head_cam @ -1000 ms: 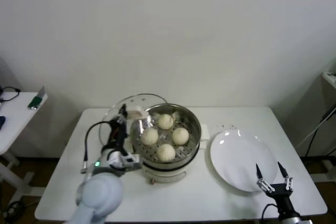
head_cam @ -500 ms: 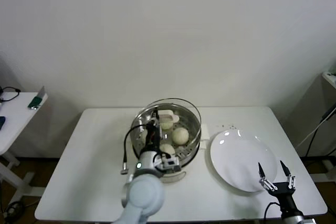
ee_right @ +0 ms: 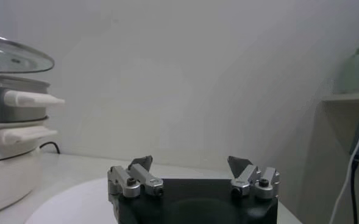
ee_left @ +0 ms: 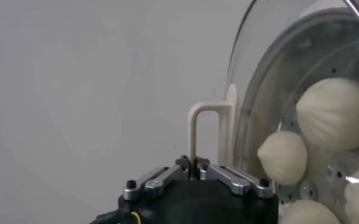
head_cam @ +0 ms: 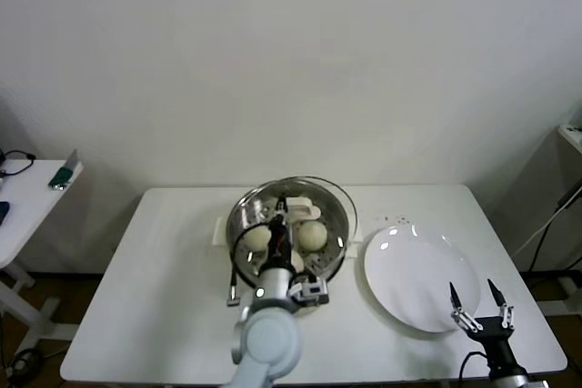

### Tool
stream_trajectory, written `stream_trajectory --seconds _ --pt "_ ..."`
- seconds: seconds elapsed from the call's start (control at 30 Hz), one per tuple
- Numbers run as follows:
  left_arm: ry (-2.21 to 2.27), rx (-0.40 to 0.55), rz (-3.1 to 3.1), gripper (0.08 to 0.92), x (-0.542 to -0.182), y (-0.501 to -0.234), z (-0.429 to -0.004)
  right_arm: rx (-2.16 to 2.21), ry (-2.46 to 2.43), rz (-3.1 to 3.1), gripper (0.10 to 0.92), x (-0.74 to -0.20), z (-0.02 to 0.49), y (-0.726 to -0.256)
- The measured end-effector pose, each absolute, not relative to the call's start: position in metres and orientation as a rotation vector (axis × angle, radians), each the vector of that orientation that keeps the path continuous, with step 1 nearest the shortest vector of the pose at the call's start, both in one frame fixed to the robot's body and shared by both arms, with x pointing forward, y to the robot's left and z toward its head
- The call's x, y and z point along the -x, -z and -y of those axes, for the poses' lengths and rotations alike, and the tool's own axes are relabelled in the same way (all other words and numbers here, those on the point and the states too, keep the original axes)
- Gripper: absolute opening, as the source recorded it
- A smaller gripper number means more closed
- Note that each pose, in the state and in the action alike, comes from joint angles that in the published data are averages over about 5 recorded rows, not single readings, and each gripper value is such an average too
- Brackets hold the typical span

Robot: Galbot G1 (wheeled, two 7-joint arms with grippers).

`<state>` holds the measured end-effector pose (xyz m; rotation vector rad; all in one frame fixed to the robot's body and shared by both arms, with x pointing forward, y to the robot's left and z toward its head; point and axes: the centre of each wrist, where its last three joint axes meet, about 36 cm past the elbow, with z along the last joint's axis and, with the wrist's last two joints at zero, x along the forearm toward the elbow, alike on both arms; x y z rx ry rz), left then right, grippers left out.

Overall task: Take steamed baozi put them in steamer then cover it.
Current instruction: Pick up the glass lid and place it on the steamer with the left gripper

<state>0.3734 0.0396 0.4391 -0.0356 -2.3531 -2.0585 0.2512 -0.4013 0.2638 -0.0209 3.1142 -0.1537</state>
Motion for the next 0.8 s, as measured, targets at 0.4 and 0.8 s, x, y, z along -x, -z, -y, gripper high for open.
stream_trajectory --seconds 0.4,0.8 --pt "2.152 0.007 2.275 0.144 -0.378 -0.423 -0.045 0.013 0.146 -3.111 0.823 -0.249 0.400 -0.262" --pt "2.181 0.004 2.239 0.144 -0.380 -0.415 -0.047 0.014 0.139 -3.111 0.823 -0.247 0.398 -0.261"
